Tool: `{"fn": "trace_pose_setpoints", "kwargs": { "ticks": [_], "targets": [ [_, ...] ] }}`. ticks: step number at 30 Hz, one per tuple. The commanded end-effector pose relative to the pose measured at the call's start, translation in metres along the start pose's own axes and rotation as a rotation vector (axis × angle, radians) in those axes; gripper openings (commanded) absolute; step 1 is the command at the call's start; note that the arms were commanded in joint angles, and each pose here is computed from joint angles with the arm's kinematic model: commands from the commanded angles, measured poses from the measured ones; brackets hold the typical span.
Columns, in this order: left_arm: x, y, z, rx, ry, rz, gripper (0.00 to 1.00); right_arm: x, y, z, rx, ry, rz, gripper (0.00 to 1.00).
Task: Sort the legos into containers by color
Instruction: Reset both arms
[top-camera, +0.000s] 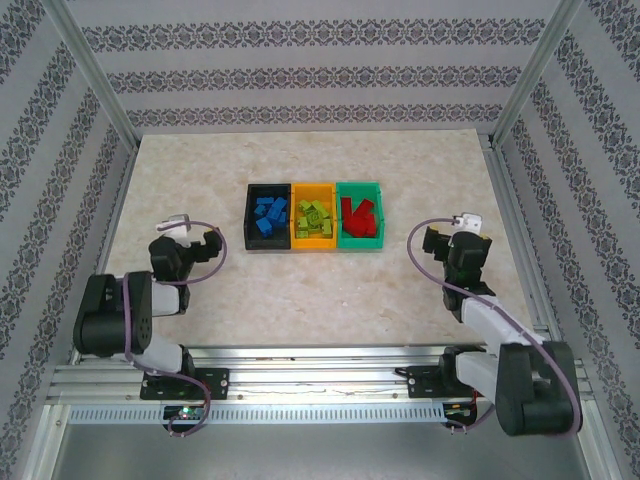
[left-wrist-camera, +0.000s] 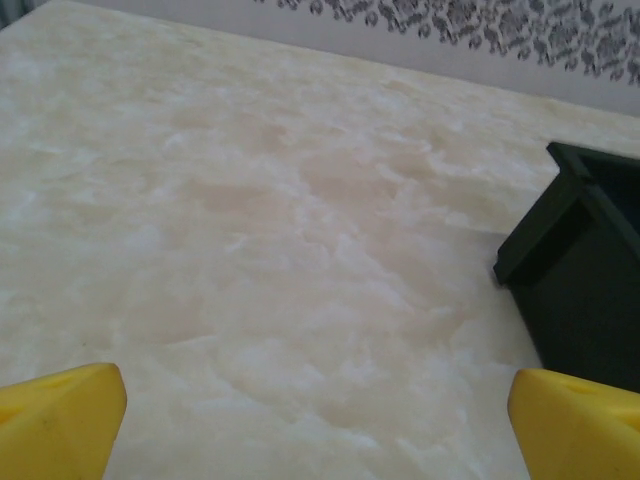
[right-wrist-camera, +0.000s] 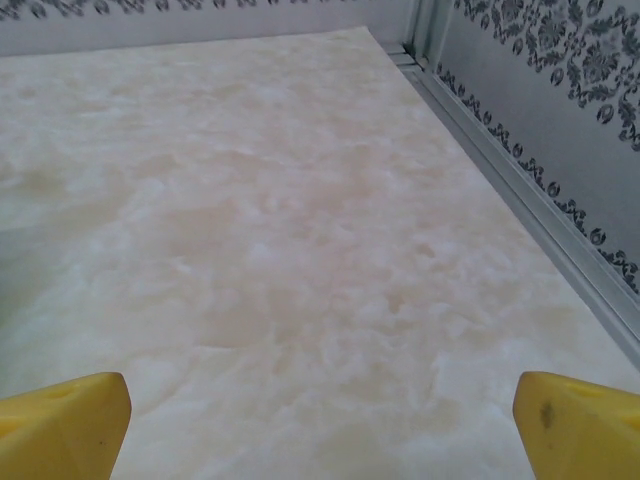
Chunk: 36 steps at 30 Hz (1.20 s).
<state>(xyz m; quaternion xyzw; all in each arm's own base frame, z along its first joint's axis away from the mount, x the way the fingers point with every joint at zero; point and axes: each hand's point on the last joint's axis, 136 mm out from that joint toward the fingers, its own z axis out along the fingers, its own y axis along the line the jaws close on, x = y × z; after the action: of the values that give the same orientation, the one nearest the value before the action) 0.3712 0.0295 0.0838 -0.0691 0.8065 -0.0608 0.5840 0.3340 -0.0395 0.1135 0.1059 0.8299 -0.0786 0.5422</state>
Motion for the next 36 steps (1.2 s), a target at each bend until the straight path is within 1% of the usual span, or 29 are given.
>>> {"fn": "trace_pose_setpoints", "kwargs": {
  "ticks": [1, 2, 4, 7, 10, 12, 13, 14, 15, 16, 18, 20, 36],
  "targets": [
    [-0.017, -0.016, 0.0, 0.054, -0.107, 0.091, 1.0, -0.019, 0.004, 0.007, -0.016, -0.109, 0.004, 0.98],
    [-0.015, -0.016, 0.002, 0.054, -0.109, 0.084, 1.0, -0.019, 0.007, 0.009, -0.032, -0.104, -0.014, 0.98],
    [-0.015, -0.015, 0.002, 0.046, -0.112, 0.08, 1.0, -0.023, 0.01, 0.011, -0.049, -0.139, -0.018, 0.98],
    [-0.016, -0.005, -0.001, -0.007, -0.125, 0.061, 0.99, -0.028, 0.023, 0.015, -0.119, -0.159, -0.006, 0.98],
    [-0.016, -0.003, -0.004, -0.022, -0.137, 0.054, 0.99, -0.023, 0.037, 0.025, -0.186, -0.169, -0.006, 0.98],
    [-0.017, -0.003, -0.003, -0.024, -0.141, 0.051, 0.99, -0.011, 0.052, 0.039, -0.253, -0.133, -0.038, 0.98],
    [-0.017, -0.002, -0.004, -0.026, -0.142, 0.049, 0.99, -0.009, 0.063, 0.044, -0.304, -0.132, -0.055, 0.98],
    [-0.017, -0.001, -0.004, -0.035, -0.142, 0.046, 0.99, -0.013, 0.067, 0.046, -0.322, -0.124, -0.062, 0.98],
    [-0.016, 0.0, -0.004, -0.039, -0.143, 0.044, 0.99, -0.013, 0.062, 0.048, -0.298, -0.089, -0.058, 0.98],
    [-0.016, 0.0, -0.005, -0.04, -0.144, 0.044, 0.99, -0.013, 0.061, 0.048, -0.293, -0.09, -0.054, 0.98],
    [-0.016, 0.0, -0.005, -0.04, -0.146, 0.043, 1.0, -0.016, 0.059, 0.049, -0.277, -0.129, -0.037, 0.98],
    [-0.016, 0.0, -0.005, -0.04, -0.145, 0.043, 0.99, -0.015, 0.058, 0.049, -0.274, -0.11, -0.045, 0.98],
    [-0.017, 0.0, -0.005, -0.04, -0.147, 0.043, 0.99, -0.016, 0.059, 0.049, -0.276, -0.116, -0.043, 0.98]
  ]
}}
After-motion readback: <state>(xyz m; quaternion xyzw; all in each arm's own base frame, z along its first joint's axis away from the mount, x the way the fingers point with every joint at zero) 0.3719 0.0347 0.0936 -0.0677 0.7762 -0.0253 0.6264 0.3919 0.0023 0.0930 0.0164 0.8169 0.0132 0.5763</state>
